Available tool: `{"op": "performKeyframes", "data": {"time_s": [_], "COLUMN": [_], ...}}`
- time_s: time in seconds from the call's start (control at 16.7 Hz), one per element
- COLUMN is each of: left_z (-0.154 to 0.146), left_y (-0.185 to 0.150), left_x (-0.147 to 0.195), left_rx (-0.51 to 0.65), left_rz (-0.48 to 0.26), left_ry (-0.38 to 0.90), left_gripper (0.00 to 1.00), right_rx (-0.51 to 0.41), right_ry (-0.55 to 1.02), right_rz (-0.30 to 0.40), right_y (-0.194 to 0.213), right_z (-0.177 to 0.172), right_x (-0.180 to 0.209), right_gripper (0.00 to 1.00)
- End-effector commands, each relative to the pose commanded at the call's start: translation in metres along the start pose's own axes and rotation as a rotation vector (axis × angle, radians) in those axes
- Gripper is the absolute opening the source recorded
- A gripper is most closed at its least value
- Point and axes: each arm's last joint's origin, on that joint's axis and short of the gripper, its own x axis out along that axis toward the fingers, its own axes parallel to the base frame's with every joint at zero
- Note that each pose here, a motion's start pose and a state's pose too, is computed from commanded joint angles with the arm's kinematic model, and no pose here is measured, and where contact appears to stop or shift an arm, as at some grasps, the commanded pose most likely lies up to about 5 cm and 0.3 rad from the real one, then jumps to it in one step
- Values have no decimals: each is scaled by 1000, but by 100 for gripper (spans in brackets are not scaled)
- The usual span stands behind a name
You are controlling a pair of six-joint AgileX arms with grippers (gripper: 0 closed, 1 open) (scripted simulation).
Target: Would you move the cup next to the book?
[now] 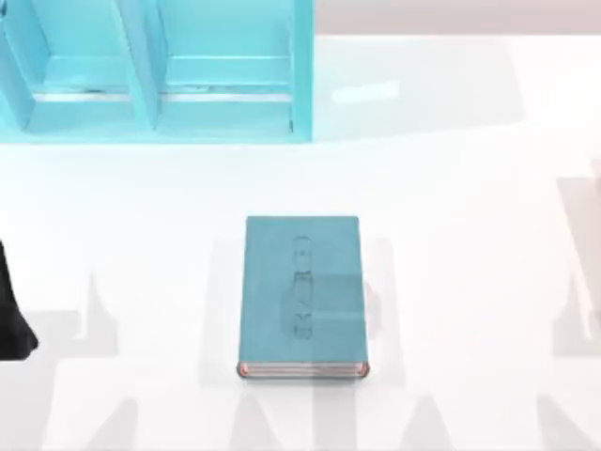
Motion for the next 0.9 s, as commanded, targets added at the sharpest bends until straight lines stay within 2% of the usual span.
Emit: {"op": "performKeyframes", "data": {"time_s": [0.24, 0.42, 0.6, 0.72, 0.84, 0.9], "left_z": [3, 13, 26, 34, 40, 42], "left_y": [2, 8, 19, 28, 39, 45], "left_x": [0, 1, 3, 6, 9, 11], "left_rx": [30, 149, 348, 514, 693, 781], "left_rz": [17, 71, 119, 118, 67, 19], "left_ry": [22, 115, 290, 454, 646, 744], "left_gripper": [100, 100, 100, 100, 100, 100], "right_rx": [0, 0, 0, 0, 0, 0], "right_ry": [0, 0, 0, 0, 0, 0], "right_rz": [0, 0, 0, 0, 0, 0], "right_y": [0, 0, 0, 0, 0, 0], "right_z": [0, 0, 0, 0, 0, 0], "right_x": [0, 0, 0, 0, 0, 0], "right_gripper": [100, 100, 100, 100, 100, 100]}}
